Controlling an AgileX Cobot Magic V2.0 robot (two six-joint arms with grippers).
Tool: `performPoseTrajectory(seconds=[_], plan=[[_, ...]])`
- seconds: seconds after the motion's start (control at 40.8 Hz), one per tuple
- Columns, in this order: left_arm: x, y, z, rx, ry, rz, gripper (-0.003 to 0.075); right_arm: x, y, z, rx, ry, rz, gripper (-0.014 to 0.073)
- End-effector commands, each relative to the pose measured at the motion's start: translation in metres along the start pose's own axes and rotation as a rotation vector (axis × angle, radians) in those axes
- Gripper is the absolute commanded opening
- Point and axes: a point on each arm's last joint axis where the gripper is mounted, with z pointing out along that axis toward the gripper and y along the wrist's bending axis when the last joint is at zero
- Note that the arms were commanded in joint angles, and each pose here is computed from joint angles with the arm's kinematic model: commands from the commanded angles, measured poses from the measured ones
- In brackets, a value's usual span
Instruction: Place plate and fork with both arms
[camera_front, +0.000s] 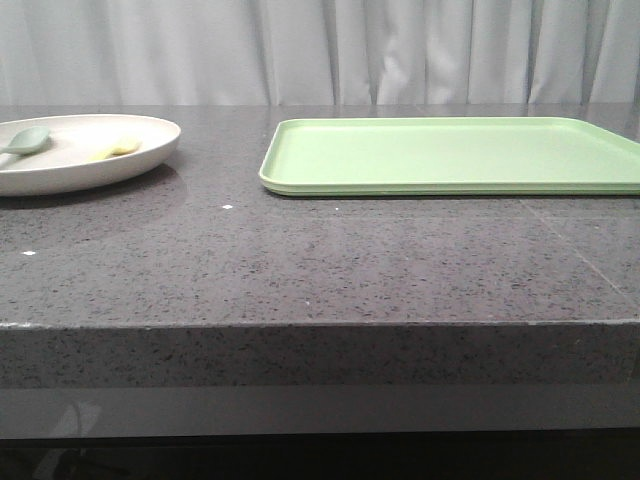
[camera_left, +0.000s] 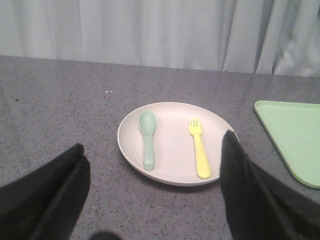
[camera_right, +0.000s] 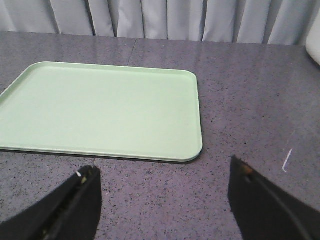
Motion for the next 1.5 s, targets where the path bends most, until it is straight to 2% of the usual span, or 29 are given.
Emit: performPoseTrajectory(seconds=[0.0,0.147,0.319,0.49,0.662,0.76,0.883,1.03,1.128,1.348,1.471], plan=[[-0.016,-0.001,-0.001,0.003,-0.073,-0.002,0.0533,-0.014,0.000,-0.001,0.005,-0.085,-0.016,0.0552],[-0.026,0.002,0.004,-0.039,0.000,0.048,0.0533,-0.014,0.000,-0.001,0.005,-0.084,-0.016,0.0552],[-0.038,0.005,0.030,-0.086,0.111,0.105,0.0533,-0.014,0.000,-0.001,0.005,-0.084,-0.016,0.0552],[-0.046,0.008,0.076,-0.119,0.246,0.153,0.0533,-0.014,0.000,-0.001,0.005,-0.084,-0.016,0.0552],[-0.048,0.011,0.127,-0.153,0.438,0.189,0.0533,-0.014,0.000,-0.001,0.005,-0.084,-0.016,0.0552],[-0.054,0.014,0.152,-0.167,0.482,0.186,0.0533,-0.014,0.000,-0.001,0.005,-0.084,-0.016,0.0552],[-0.059,0.026,0.180,-0.164,0.550,0.148,0.0533,-0.014,0.000,-0.001,0.005,-0.084,-0.016,0.0552],[-0.058,0.040,0.212,-0.020,0.609,0.005,0.0533,-0.014,0.000,-0.001,0.005,-0.084,-0.016,0.0552],[-0.055,0.056,0.231,0.031,0.611,-0.101,0.0533,-0.014,0.000,-0.001,0.005,-0.084,-0.016,0.0552],[-0.032,0.086,0.265,0.111,0.599,-0.308,0.0531,-0.014,0.000,-0.001,0.005,-0.084,-0.016,0.0552],[-0.016,0.095,0.282,0.140,0.620,-0.380,0.0498,-0.014,0.000,-0.001,0.005,-0.084,-0.016,0.0552]])
